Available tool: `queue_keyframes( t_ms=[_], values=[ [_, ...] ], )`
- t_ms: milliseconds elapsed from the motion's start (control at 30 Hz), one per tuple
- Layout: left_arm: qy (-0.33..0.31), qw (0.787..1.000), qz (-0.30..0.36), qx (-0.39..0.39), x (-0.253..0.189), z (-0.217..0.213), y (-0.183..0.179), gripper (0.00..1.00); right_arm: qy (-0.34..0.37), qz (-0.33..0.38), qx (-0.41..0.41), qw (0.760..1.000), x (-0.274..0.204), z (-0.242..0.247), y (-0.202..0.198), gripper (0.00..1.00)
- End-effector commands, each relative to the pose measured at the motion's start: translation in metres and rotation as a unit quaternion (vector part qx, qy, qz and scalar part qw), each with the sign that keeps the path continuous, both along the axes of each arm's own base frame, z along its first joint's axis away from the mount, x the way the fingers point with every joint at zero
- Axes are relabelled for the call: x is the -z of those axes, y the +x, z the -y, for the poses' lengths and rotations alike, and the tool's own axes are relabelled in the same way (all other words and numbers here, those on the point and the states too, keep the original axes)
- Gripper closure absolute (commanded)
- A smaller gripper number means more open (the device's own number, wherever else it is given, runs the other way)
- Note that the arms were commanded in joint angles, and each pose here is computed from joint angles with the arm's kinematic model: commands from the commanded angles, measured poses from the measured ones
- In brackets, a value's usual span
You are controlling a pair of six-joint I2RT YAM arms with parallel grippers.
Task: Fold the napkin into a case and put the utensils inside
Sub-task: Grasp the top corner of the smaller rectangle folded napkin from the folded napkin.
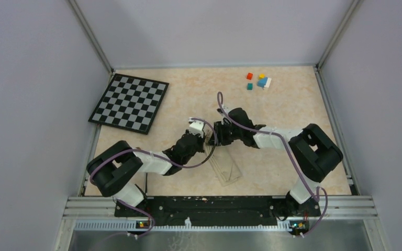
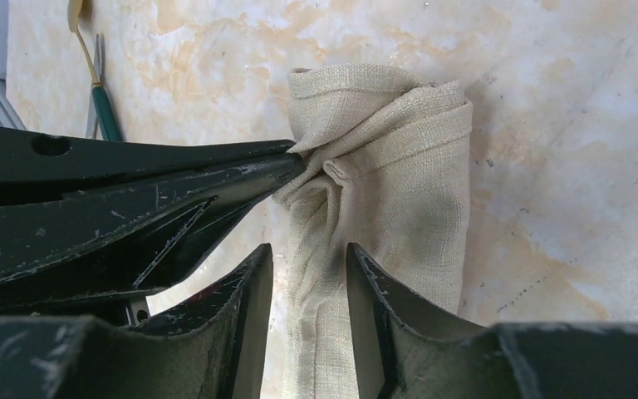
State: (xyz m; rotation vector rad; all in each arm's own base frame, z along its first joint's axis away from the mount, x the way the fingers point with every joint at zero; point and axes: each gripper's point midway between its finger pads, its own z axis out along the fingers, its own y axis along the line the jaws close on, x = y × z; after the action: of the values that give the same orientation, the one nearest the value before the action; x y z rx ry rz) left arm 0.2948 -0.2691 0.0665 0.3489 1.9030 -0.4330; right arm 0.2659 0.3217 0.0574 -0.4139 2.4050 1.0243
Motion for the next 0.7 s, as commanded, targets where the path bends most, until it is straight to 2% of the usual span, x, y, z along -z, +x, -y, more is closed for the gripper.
queue_keyframes(
  t_ms=[0, 133, 267, 400, 467, 567, 600, 667],
  values=[
    [-0.021, 1.0, 0.01, -0.002, -0.009, 0.002, 0.002, 1.0, 0.026, 0.054, -0.015, 0.998, -0.024, -0.009, 0.015, 0.62],
    [-0.025, 1.0, 0.008, 0.0, -0.009, 0.002, 0.001, 1.0, 0.032, 0.056, -0.011, 0.998, -0.024, -0.018, 0.026, 0.66],
    [-0.026, 1.0, 0.007, 0.004, -0.01, 0.005, 0.001, 1.0, 0.039, 0.047, -0.011, 0.998, -0.019, -0.029, 0.033, 0.77],
    [-0.027, 1.0, 0.006, 0.009, -0.011, 0.008, 0.001, 1.0, 0.03, 0.028, -0.004, 0.999, -0.004, -0.045, 0.034, 0.79],
    [-0.029, 1.0, 0.004, 0.011, -0.013, 0.01, 0.001, 1.0, 0.006, 0.027, 0.042, 0.999, 0.008, -0.045, 0.041, 0.78],
    [-0.038, 0.999, 0.002, 0.001, -0.013, 0.006, 0.0, 1.0, -0.03, 0.017, 0.176, 0.984, 0.026, -0.025, 0.057, 0.83],
    [-0.039, 0.999, 0.002, -0.003, -0.013, 0.004, 0.0, 1.0, -0.027, 0.008, 0.234, 0.972, 0.026, -0.01, 0.062, 0.84],
    [-0.04, 0.999, 0.001, -0.008, -0.013, 0.001, -0.002, 1.0, 0.051, -0.006, 0.297, 0.954, 0.012, 0.004, 0.068, 0.86]
  ],
)
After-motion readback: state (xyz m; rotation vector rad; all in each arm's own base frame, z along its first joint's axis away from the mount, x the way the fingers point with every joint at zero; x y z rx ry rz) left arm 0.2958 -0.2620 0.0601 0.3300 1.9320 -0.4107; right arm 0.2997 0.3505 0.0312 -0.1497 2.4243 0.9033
